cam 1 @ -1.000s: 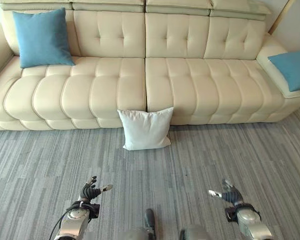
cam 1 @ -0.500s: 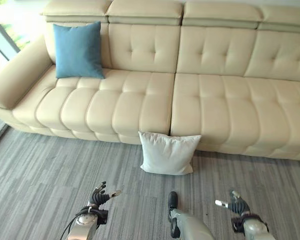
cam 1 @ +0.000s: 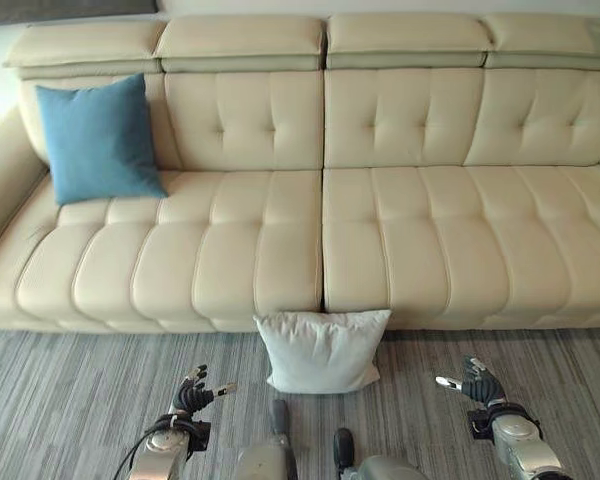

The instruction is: Pick up all the scattered cushions and arrange them neatly on the sofa.

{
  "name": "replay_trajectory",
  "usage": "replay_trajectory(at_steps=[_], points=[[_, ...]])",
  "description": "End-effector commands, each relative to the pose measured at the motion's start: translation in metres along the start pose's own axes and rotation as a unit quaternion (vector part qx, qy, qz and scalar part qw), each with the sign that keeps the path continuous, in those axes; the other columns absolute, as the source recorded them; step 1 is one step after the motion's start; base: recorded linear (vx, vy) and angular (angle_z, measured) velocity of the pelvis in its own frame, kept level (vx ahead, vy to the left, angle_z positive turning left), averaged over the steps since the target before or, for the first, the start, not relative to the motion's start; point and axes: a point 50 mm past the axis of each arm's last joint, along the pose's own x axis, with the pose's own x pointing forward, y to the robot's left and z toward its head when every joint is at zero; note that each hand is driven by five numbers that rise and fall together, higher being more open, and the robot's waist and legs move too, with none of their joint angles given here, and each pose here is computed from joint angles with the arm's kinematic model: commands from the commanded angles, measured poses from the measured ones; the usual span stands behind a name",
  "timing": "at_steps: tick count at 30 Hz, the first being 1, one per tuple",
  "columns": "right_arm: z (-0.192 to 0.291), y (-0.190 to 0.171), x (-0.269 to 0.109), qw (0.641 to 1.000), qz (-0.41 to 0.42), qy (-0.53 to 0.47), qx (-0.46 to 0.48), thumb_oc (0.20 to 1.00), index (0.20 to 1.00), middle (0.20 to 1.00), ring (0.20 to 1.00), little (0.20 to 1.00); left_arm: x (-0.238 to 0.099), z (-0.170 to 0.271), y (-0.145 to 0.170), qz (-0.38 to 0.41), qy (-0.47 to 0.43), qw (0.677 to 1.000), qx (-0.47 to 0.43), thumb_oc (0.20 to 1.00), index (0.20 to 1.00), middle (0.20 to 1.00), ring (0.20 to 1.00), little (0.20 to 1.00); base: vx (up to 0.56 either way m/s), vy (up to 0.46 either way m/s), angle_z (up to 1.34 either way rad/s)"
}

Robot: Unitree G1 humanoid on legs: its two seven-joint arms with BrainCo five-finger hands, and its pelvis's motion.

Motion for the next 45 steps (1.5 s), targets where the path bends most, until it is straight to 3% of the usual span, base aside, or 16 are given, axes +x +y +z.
replay_trajectory(at_steps=[1,11,13,15,18,19,25,28,33,38,39,40,41,45], points=[[0.031,-0.005,0.004,0.997,0.002,-0.065,-0.048,1.0,1.0,1.0,1.0,1.0,0.001,0.005,0.014,0.018,-0.015,0.999,0.024,1.0,1.0,1.0,1.0,1.0,0.08,0.064,-0.09],[0.134,-0.013,0.024,0.967,-0.031,-0.199,-0.152,1.0,1.0,1.0,1.0,1.0,0.027,0.087,0.04,0.085,-0.12,0.989,0.008,1.0,1.0,1.0,1.0,1.0,-0.18,0.034,-0.16],[0.176,-0.031,0.033,0.955,-0.081,-0.216,-0.186,1.0,1.0,1.0,1.0,1.0,0.035,0.136,0.057,0.118,-0.168,0.979,0.001,1.0,1.0,1.0,1.0,1.0,-0.22,0.085,-0.03],[0.205,-0.045,0.032,0.949,-0.123,-0.239,-0.162,1.0,1.0,1.0,1.0,1.0,0.034,0.17,0.071,0.145,-0.206,0.968,0.002,1.0,1.0,1.0,1.0,1.0,-0.18,0.042,-0.16],[0.217,-0.053,0.03,0.947,-0.145,-0.251,-0.14,1.0,1.0,1.0,1.0,1.0,0.032,0.186,0.074,0.149,-0.224,0.963,0.001,1.0,1.0,1.0,1.0,1.0,-0.08,-0.021,-0.11],[0.238,-0.065,0.025,0.941,-0.175,-0.27,-0.103,1.0,1.0,1.0,1.0,1.0,0.028,0.213,0.076,0.155,-0.261,0.953,-0.003,1.0,1.0,1.0,1.0,1.0,-0.04,-0.025,-0.06],[0.276,-0.064,0.015,0.931,-0.175,-0.319,-0.041,1.0,1.0,1.0,1.0,1.0,0.015,0.26,0.068,0.144,-0.329,0.933,0.006,1.0,1.0,1.0,1.0,1.0,0.0,-0.054,-0.01],[0.297,-0.055,0.008,0.923,-0.161,-0.348,-0.027,1.0,1.0,1.0,1.0,1.0,0.007,0.284,0.062,0.137,-0.363,0.921,0.014,1.0,1.0,1.0,1.0,1.0,0.01,-0.021,0.02],[0.365,0.009,-0.024,0.889,-0.085,-0.448,-0.029,1.0,1.0,1.0,1.0,1.0,-0.011,0.346,0.025,0.115,-0.428,0.893,0.082,1.0,1.0,1.0,1.0,1.0,0.02,-0.041,0.04],[0.413,0.061,-0.064,0.857,-0.013,-0.516,0.013,1.0,1.0,1.0,1.0,1.0,-0.03,0.391,-0.008,0.104,-0.469,0.873,0.088,1.0,1.0,1.0,1.0,1.0,0.01,-0.035,0.05],[0.414,0.06,-0.065,0.856,-0.014,-0.516,0.014,0.947,0.947,0.947,0.947,0.947,-0.031,0.392,-0.008,0.104,-0.469,0.872,0.088,1.0,1.0,1.0,1.0,1.0,0.01,-0.051,0.04],[0.422,0.074,-0.075,0.849,0.018,-0.526,0.053,0.2,0.2,0.2,0.2,0.2,-0.038,0.402,-0.017,0.094,-0.485,0.867,0.066,0.429,0.429,0.429,0.429,0.429,0.01,-0.039,0.08],[0.424,0.077,-0.078,0.846,0.027,-0.527,0.072,0.2,0.2,0.2,0.2,0.2,-0.042,0.406,-0.02,0.088,-0.492,0.865,0.05,0.2,0.2,0.2,0.2,0.2,0.0,-0.06,0.1],[0.422,0.08,-0.078,0.845,0.052,-0.519,0.114,0.2,0.2,0.2,0.2,0.2,-0.055,0.417,-0.021,0.077,-0.521,0.85,0.01,0.2,0.2,0.2,0.2,0.2,0.0,-0.02,0.12]])
